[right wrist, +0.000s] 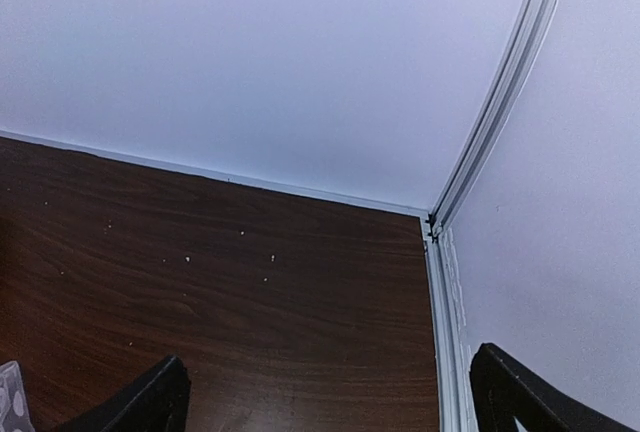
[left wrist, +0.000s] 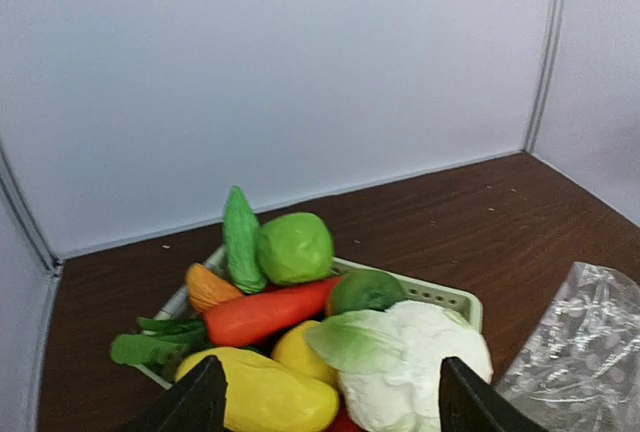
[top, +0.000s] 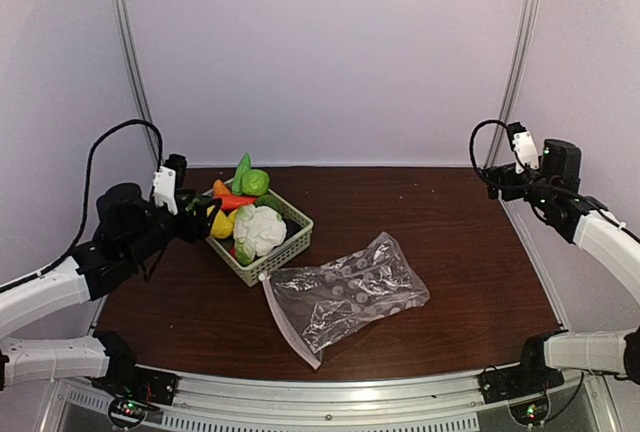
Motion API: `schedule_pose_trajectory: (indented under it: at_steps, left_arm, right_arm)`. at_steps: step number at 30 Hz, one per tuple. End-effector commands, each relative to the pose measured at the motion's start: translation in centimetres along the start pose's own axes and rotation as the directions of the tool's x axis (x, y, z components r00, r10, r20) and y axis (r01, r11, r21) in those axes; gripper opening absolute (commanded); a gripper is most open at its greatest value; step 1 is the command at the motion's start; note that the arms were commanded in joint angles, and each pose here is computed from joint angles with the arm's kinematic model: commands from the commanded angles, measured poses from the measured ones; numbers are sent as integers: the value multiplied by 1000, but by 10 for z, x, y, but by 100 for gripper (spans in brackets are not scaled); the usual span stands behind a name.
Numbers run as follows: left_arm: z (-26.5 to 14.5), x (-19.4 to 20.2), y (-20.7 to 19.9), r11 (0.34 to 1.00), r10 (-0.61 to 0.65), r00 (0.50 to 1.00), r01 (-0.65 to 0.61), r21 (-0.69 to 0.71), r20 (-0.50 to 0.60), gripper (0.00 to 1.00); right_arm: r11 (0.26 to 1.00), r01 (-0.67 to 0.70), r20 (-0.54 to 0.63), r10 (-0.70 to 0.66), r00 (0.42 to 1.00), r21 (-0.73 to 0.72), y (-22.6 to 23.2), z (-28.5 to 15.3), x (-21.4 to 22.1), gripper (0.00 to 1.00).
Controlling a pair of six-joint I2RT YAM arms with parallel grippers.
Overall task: Place the food in the zip-top bag and seal the zipper
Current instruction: Adjust the zipper food storage bag at the center of the board.
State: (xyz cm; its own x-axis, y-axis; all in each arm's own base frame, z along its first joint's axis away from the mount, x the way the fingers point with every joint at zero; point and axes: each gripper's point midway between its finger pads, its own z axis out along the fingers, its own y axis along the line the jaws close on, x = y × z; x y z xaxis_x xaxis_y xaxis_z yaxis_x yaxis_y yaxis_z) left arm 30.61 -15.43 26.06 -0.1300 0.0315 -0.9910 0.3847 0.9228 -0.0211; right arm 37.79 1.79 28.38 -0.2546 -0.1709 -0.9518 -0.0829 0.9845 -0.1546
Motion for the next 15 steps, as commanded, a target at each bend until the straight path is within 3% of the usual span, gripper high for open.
schedule_pose_trajectory:
  at_steps: [1, 4, 7, 11, 15]
  left_arm:
    - [-9, 17, -60, 973, -101, 990, 119, 198, -99, 69]
    - [-25, 38, -102, 952, -114, 979, 156, 265, -166, 69]
    - [-34, 65, -134, 932, -138, 956, 213, 293, -258, 70]
    - [-38, 105, -171, 925, -116, 909, 245, 289, -399, 74]
    - [-30, 130, -196, 898, -195, 821, 370, 240, -536, 78]
  right_arm:
    - [984, 76, -72, -89, 993, -159, 28, -4, 36, 99]
    - [931, 111, -100, -154, 983, -347, 63, -2, 52, 89]
    - [881, 167, -140, -252, 958, -442, 93, 6, 61, 82]
    - [829, 206, -177, -341, 923, -521, 125, 17, 73, 84]
    - [769, 196, -218, -400, 890, -609, 157, 25, 93, 87]
